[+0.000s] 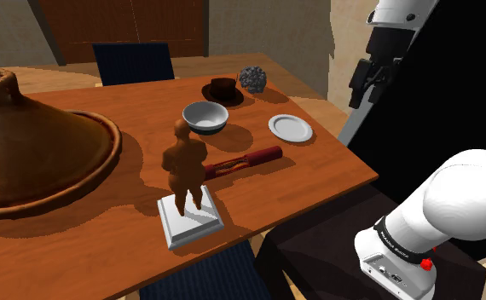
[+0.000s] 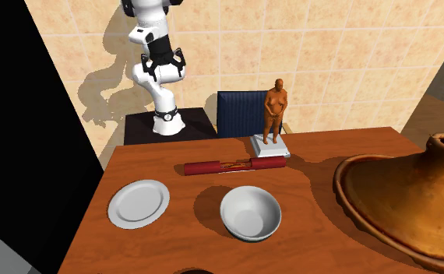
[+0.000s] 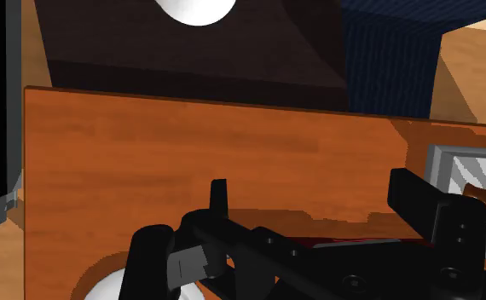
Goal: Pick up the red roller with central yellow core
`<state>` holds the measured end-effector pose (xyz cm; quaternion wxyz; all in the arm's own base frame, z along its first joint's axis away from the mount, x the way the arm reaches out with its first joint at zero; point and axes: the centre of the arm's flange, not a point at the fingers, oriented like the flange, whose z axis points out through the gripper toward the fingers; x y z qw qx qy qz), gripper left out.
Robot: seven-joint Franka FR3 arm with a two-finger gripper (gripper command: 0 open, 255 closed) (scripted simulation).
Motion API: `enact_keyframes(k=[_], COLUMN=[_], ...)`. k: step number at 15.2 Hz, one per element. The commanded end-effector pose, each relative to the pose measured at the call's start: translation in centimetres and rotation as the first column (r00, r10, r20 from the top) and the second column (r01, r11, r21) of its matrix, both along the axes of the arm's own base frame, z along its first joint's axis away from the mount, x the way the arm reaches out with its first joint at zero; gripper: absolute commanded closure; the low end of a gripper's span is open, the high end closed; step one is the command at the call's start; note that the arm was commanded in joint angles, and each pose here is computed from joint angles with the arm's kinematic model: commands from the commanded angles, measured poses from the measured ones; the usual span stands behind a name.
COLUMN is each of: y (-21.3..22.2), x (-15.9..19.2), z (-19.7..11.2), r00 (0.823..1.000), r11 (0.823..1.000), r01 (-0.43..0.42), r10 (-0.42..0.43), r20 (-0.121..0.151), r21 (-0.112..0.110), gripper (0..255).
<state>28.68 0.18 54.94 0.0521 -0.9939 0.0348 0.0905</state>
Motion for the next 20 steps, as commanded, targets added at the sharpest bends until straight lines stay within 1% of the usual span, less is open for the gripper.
enact_keyframes(k=[1, 3, 5, 7, 10, 12, 15, 17, 20], y=[0.0, 0.5, 1.1, 1.9, 3.3, 4.4, 6.3, 7.7, 10.0], x=[0.0, 1.7, 3.4, 5.1, 7.5, 9.1, 11.2, 12.6, 14.4], z=[0.0, -1.9, -3.7, -5.5, -8.1, -9.9, -12.5, -14.1, -16.7], r00=[1.0, 0.996, 0.985, 0.967, 0.927, 0.891, 0.826, 0.774, 0.687], r11=[1.0, 0.996, 0.986, 0.968, 0.929, 0.895, 0.831, 0.782, 0.697], r01=[0.0, -0.084, -0.168, -0.25, -0.37, -0.446, -0.554, -0.622, -0.714], r10=[0.0, 0.084, 0.168, 0.25, 0.37, 0.447, 0.556, 0.623, 0.716], r20=[0.0, 0.015, 0.03, 0.045, 0.066, 0.079, 0.097, 0.108, 0.123], r21=[0.0, -0.002, -0.006, -0.011, -0.02, -0.028, -0.042, -0.052, -0.07], gripper=[0, 0, 0, 0, 0, 0, 0, 0, 0])
